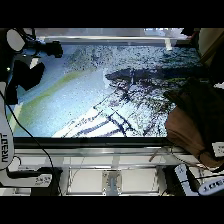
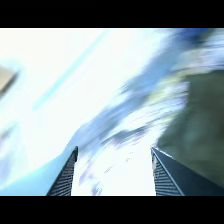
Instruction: Fold the clothes and pants, and hang the long-sleeved shirts on hangers.
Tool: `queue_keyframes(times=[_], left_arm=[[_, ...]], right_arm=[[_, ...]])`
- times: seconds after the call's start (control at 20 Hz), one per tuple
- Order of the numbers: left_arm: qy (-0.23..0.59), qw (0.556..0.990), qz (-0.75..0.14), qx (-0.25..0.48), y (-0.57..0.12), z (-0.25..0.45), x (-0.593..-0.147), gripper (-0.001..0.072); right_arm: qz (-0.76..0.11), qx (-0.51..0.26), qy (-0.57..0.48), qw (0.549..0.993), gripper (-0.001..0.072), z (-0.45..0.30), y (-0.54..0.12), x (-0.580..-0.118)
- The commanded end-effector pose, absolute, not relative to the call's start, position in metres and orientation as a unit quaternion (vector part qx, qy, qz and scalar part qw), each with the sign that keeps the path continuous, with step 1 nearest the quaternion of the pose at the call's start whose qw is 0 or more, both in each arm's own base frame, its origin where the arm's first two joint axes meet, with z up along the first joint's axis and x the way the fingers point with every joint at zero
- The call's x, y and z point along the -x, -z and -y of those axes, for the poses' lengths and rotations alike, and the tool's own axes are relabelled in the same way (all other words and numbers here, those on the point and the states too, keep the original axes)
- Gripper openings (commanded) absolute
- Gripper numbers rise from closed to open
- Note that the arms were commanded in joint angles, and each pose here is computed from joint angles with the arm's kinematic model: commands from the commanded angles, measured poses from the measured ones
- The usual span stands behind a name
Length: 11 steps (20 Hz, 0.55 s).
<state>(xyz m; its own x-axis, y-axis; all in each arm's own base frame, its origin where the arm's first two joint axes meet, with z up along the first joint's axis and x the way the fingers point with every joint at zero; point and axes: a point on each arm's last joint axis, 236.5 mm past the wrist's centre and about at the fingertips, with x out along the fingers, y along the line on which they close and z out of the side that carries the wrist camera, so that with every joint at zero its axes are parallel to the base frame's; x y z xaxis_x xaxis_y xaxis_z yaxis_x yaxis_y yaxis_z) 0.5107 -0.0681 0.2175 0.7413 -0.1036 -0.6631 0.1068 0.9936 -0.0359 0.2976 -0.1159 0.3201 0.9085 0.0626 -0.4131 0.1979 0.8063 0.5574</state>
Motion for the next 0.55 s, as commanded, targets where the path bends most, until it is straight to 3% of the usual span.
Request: queue_keyframes(times=[0.0,0.2,0.5], left_arm=[[0.056,0.931,-0.360,-0.003,-0.214,0.068,-0.511,0.0663],[0.056,0.931,-0.362,-0.003,-0.212,0.068,-0.512,0.0662],[0.056,0.931,-0.362,-0.003,-0.212,0.068,-0.512,0.0662]], right_arm=[[-0.288,-0.193,-0.120,0.930,0.0506,0.010,-0.305,-0.314],[-0.355,-0.082,-0.157,0.918,0.0506,-0.037,-0.271,-0.317],[-0.379,-0.065,-0.205,0.900,0.0506,-0.069,-0.257,-0.321]])
